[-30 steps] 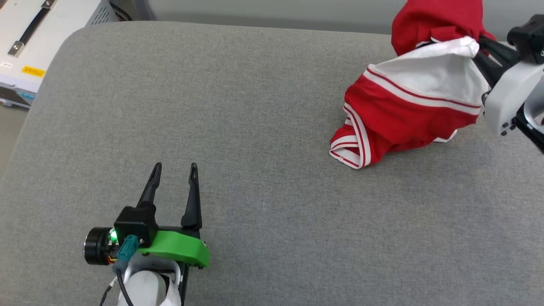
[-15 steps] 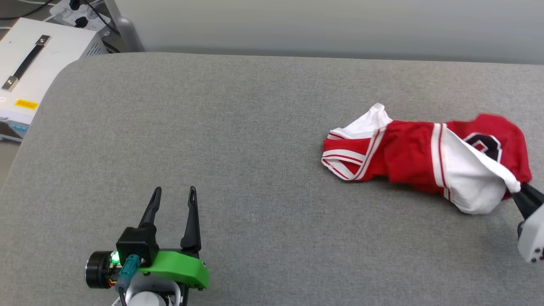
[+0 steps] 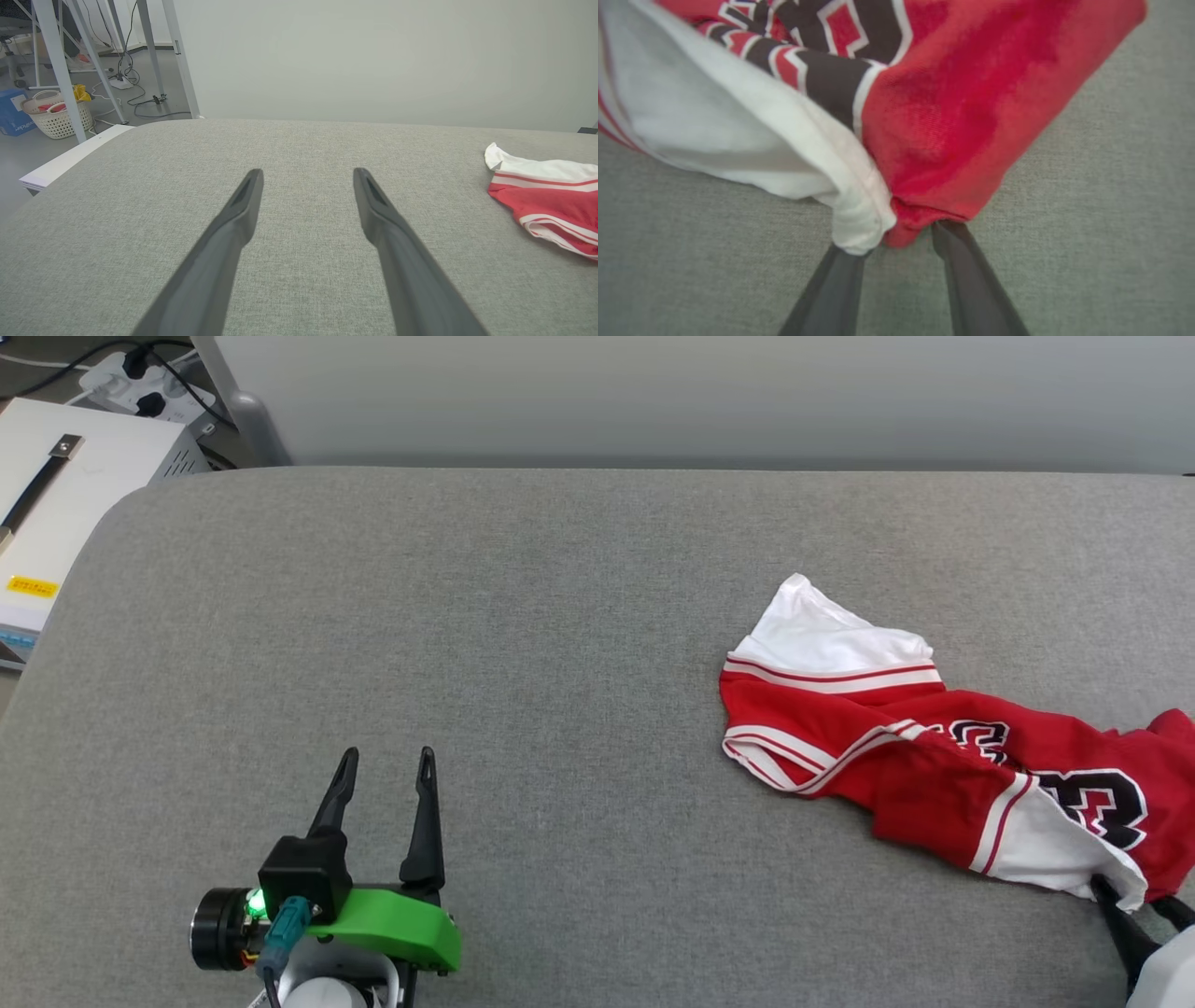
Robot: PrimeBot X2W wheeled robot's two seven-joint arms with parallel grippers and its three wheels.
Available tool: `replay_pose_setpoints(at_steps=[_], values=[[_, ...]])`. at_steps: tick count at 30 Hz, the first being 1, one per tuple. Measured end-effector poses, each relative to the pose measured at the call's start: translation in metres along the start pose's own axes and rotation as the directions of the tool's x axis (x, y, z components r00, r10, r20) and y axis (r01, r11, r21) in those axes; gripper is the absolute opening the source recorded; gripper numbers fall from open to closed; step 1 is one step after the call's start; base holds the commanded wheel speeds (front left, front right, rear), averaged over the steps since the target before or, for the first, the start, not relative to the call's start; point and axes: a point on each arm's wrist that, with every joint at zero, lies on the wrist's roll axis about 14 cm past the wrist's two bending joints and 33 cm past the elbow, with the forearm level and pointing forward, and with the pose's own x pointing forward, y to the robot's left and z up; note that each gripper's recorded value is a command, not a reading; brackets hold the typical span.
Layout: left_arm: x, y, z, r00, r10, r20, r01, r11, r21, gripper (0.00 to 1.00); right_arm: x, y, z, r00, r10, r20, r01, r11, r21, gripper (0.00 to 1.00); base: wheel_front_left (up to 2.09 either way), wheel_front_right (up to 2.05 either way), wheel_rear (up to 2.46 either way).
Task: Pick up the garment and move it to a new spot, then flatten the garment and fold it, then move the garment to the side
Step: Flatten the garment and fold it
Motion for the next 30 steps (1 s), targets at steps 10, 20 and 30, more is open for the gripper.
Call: replay_pose_setpoints(at_steps=[10, 20, 30], values=[[-0.006, 0.000, 0.008, 1.000, 0.003, 0.021, -0.003, 1.000, 0.001, 1.00, -0.004, -0.003, 0.087, 0.950, -0.027, 0.312, 0.044, 0.998, -0.047, 1.00, 0.00, 0.00, 0.00], [-0.009, 0.006, 0.015, 0.999, 0.020, 0.043, -0.021, 1.000, 0.006, 1.00, -0.030, 0.047, 0.169, 0.819, 0.040, 0.572, 0.043, 0.990, -0.131, 1.00, 0.00, 0.00, 0.00], [-0.008, 0.010, 0.013, 0.999, 0.031, 0.037, -0.032, 0.999, 0.015, 1.00, -0.028, 0.098, 0.218, 0.774, 0.184, 0.606, -0.025, 0.965, -0.261, 1.00, 0.00, 0.00, 0.00]])
